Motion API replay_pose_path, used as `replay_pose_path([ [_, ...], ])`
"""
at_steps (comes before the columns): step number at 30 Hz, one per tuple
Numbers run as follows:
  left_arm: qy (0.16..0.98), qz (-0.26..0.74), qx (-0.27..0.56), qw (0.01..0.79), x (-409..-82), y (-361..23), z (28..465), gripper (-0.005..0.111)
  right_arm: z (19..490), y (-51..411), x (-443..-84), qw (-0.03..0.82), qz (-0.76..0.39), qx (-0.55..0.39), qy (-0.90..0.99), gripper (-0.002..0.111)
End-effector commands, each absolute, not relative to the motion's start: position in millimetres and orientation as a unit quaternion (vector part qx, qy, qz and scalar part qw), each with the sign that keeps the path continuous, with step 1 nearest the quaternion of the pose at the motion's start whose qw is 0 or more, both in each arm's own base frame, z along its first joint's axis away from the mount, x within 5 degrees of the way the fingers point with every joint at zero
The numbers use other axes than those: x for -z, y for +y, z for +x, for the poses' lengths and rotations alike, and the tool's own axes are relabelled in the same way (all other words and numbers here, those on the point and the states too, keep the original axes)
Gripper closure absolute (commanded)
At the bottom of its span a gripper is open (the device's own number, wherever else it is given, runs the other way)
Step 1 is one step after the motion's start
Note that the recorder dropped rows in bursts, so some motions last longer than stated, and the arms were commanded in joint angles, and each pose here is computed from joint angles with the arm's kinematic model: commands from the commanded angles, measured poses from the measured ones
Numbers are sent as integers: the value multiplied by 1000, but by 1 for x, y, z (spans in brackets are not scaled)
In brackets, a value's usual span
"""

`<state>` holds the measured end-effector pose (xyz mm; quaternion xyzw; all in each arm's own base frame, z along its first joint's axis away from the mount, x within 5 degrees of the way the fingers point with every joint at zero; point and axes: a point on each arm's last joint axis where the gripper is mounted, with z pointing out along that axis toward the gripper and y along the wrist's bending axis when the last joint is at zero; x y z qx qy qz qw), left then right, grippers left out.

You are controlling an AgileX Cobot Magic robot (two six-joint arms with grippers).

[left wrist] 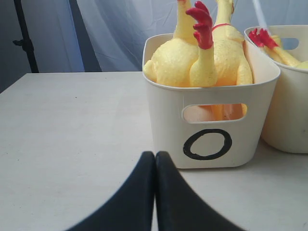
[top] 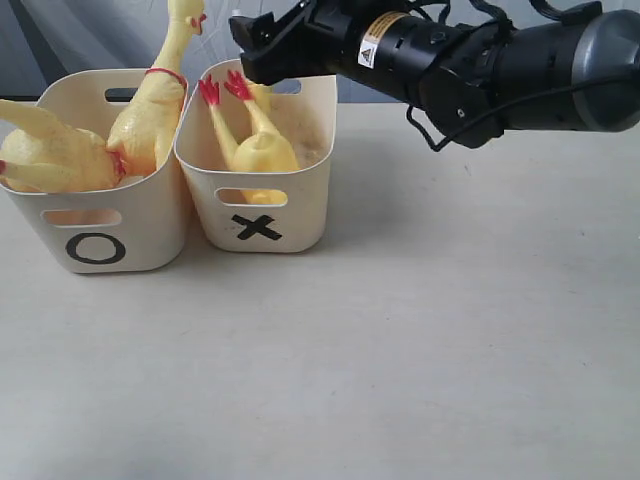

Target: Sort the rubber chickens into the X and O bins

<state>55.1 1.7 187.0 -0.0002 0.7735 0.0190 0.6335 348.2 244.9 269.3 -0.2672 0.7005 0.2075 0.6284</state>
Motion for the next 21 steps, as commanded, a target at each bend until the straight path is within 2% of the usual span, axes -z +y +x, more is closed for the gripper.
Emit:
replay_pose_path([
  [1, 768, -1, -14, 640, -189, 1, 55, 107, 345, 236, -276, 608, -267, -167, 729, 46],
  [5, 768, -1, -14, 640, -189, 1, 55, 107, 334, 226, -290, 578, -295, -135, 749, 74],
  [9, 768, -1, -14, 640, -189, 1, 55, 107, 315, 212, -310, 543, -342, -88, 762, 109],
  [16, 768, -1, -14, 640, -189, 1, 55, 107, 268, 156, -337, 406, -421, 77, 808, 108],
  [21, 768, -1, -14, 640, -189, 1, 55, 107, 206, 108, -360, 393, -403, 102, 821, 108],
])
